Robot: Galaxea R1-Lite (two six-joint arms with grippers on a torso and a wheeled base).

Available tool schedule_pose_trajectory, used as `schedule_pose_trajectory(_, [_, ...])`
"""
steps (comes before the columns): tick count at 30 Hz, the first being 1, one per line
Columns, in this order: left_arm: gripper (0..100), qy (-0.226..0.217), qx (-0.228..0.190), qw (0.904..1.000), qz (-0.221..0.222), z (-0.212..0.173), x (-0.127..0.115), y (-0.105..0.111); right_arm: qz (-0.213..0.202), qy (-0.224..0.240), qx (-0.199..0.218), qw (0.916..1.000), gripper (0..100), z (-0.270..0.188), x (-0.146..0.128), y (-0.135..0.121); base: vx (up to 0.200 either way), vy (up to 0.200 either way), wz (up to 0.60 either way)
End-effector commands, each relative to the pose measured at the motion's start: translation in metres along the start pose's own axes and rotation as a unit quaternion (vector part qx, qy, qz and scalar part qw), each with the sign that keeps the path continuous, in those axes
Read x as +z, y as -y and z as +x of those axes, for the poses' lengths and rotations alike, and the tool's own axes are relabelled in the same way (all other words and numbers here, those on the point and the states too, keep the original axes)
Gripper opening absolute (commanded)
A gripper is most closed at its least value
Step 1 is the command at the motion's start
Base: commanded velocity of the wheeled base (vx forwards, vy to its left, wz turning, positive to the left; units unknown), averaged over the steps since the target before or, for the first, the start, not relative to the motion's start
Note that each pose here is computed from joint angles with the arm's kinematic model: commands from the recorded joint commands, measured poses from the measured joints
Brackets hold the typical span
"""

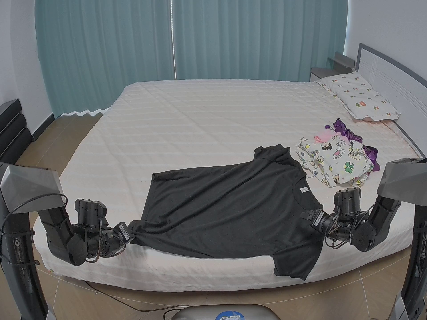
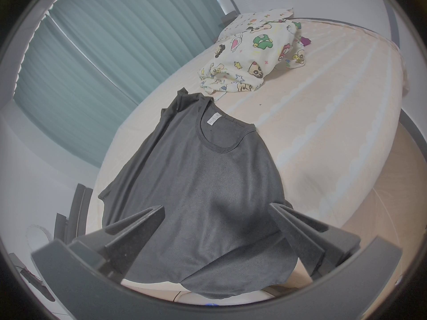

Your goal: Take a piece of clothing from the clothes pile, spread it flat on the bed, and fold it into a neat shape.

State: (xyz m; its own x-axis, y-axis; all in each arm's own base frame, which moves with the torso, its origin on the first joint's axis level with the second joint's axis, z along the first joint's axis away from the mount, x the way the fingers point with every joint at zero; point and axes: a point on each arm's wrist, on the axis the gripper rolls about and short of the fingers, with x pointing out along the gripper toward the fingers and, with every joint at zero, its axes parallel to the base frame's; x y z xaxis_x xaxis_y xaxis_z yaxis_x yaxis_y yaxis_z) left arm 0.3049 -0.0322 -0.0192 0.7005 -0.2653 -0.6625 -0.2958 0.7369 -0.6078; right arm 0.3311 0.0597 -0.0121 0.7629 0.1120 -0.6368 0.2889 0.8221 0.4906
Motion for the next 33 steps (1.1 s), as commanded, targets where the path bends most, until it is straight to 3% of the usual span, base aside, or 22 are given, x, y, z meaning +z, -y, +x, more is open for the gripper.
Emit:
schedule_pose_trajectory(1, [0, 0.007, -0.014, 0.9995, -0.027, 0.001, 0.004, 0.006, -0.006, -0.005, 0.008, 0.9999, 100, 0.017, 0.015, 0.004, 0.0, 0.0, 0.0])
schedule_pose_trajectory(7, [0, 0.0, -0.022, 0.9993, -0.03, 0.0, 0.004, 0.006, -0.019, 0.005, 0.012, 0.9997, 100, 0.004, 0.028, 0.025, 0.0, 0.0, 0.0])
schedule_pose_trajectory(13, [0, -0.002, -0.024, 0.9993, -0.028, 0.0, 0.004, 0.006, -0.037, -0.027, -0.002, 0.9989, 100, 0.013, 0.016, 0.043, 0.0, 0.0, 0.0])
schedule_pose_trajectory(20, [0, -0.001, -0.024, 0.9993, -0.028, 0.001, 0.004, 0.006, -0.04, -0.058, 0.011, 0.9975, 100, 0.019, 0.006, 0.045, 0.0, 0.0, 0.0])
schedule_pose_trajectory(33, [0, -0.001, -0.024, 0.9993, -0.028, 0.001, 0.004, 0.006, -0.062, -0.065, 0.018, 0.9958, 100, 0.033, 0.0, 0.042, 0.0, 0.0, 0.0])
